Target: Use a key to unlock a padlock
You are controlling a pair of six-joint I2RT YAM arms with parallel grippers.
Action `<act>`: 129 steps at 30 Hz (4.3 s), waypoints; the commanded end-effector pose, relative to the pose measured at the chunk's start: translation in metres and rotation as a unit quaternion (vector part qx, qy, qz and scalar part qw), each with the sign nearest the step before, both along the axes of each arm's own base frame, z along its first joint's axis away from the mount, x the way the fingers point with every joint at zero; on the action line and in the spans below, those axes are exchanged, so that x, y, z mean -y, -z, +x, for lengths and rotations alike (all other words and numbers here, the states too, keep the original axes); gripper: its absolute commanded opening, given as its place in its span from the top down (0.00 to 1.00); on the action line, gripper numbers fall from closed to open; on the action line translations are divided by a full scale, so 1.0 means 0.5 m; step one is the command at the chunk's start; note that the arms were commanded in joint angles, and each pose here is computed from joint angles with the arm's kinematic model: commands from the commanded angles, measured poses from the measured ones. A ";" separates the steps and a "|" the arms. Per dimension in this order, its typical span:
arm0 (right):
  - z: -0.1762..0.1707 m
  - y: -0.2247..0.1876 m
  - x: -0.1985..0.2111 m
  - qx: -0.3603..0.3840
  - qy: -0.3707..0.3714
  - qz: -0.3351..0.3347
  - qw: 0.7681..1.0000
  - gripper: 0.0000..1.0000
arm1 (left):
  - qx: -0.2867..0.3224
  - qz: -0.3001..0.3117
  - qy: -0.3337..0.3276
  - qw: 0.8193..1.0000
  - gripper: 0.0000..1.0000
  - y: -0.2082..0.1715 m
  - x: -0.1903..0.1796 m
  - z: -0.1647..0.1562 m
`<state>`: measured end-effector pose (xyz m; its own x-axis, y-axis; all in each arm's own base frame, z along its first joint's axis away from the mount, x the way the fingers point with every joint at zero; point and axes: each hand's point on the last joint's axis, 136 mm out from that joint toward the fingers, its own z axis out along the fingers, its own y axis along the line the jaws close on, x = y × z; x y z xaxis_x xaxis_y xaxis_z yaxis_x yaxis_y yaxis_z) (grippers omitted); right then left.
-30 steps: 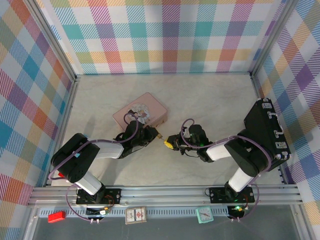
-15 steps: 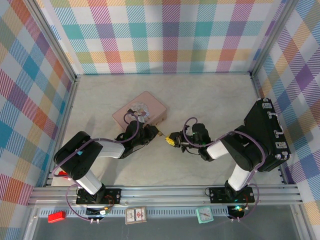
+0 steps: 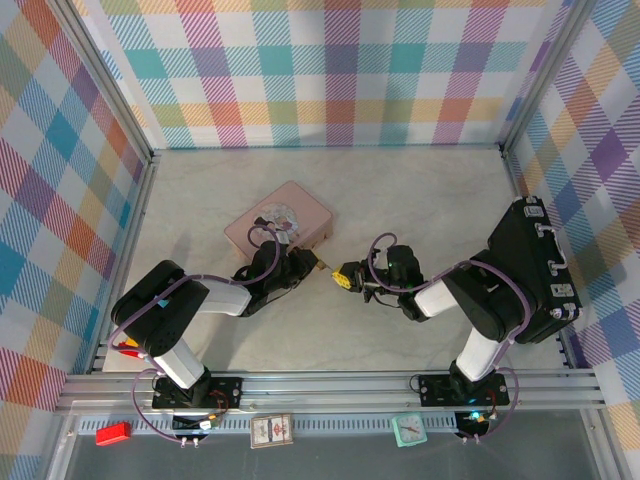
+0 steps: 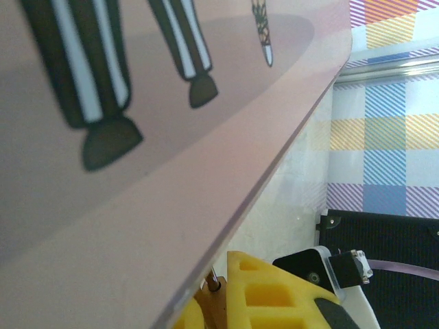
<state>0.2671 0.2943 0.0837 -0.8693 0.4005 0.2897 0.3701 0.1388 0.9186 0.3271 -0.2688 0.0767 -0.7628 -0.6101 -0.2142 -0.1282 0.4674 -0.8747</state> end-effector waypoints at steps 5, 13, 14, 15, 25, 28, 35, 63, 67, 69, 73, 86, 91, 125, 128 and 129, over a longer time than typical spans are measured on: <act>0.000 -0.019 -0.012 0.014 -0.007 0.018 1.000 1.00 | -0.073 -0.068 0.004 0.995 1.00 0.012 0.013 -0.015; -0.008 -0.001 -0.020 0.002 -0.008 0.019 1.000 1.00 | -0.073 -0.067 0.002 0.995 1.00 0.011 0.010 -0.016; -0.007 0.000 -0.020 0.004 -0.007 0.021 1.000 1.00 | -0.072 -0.068 0.003 0.995 1.00 0.010 0.010 -0.016; -0.006 -0.001 -0.020 0.006 -0.006 0.024 1.000 1.00 | -0.072 -0.068 0.004 0.995 1.00 0.009 0.011 -0.017; -0.005 0.003 -0.016 0.010 0.002 0.024 1.000 1.00 | -0.076 -0.065 0.008 0.995 1.00 0.012 0.012 -0.020; -0.005 -0.001 -0.017 0.014 0.000 0.026 1.000 1.00 | -0.077 -0.064 0.008 0.995 1.00 0.014 0.011 -0.021; -0.003 -0.003 -0.019 0.016 0.000 0.032 0.999 1.00 | -0.073 -0.063 0.008 0.995 1.00 0.008 0.006 -0.027; -0.003 0.002 -0.026 0.001 0.001 0.042 0.999 1.00 | -0.064 -0.073 0.011 0.995 1.00 -0.002 0.010 -0.026; -0.001 0.001 -0.029 0.001 0.001 0.047 0.999 1.00 | -0.061 -0.076 0.012 0.995 1.00 -0.006 0.012 -0.024; 0.001 0.001 -0.030 0.000 0.002 0.050 0.999 1.00 | -0.061 -0.076 0.011 0.995 1.00 -0.007 0.012 -0.024; 0.004 0.000 -0.031 0.000 0.004 0.053 0.999 1.00 | -0.060 -0.077 0.012 0.995 1.00 -0.007 0.012 -0.025; 0.006 0.012 -0.030 -0.009 0.011 0.060 0.998 1.00 | -0.054 -0.077 0.012 0.995 1.00 -0.014 0.013 -0.027; 0.009 0.008 -0.031 -0.007 0.011 0.065 0.998 1.00 | -0.054 -0.077 0.014 0.995 1.00 -0.013 0.015 -0.028; 0.024 -0.020 -0.050 0.007 0.001 0.079 0.997 1.00 | -0.046 -0.075 0.045 0.995 1.00 -0.037 0.069 -0.050; 0.025 -0.016 -0.050 0.005 0.001 0.077 0.997 1.00 | -0.046 -0.076 0.045 0.995 1.00 -0.039 0.071 -0.052; 0.025 -0.014 -0.050 0.005 0.000 0.077 0.997 1.00 | -0.045 -0.076 0.046 0.995 1.00 -0.041 0.073 -0.052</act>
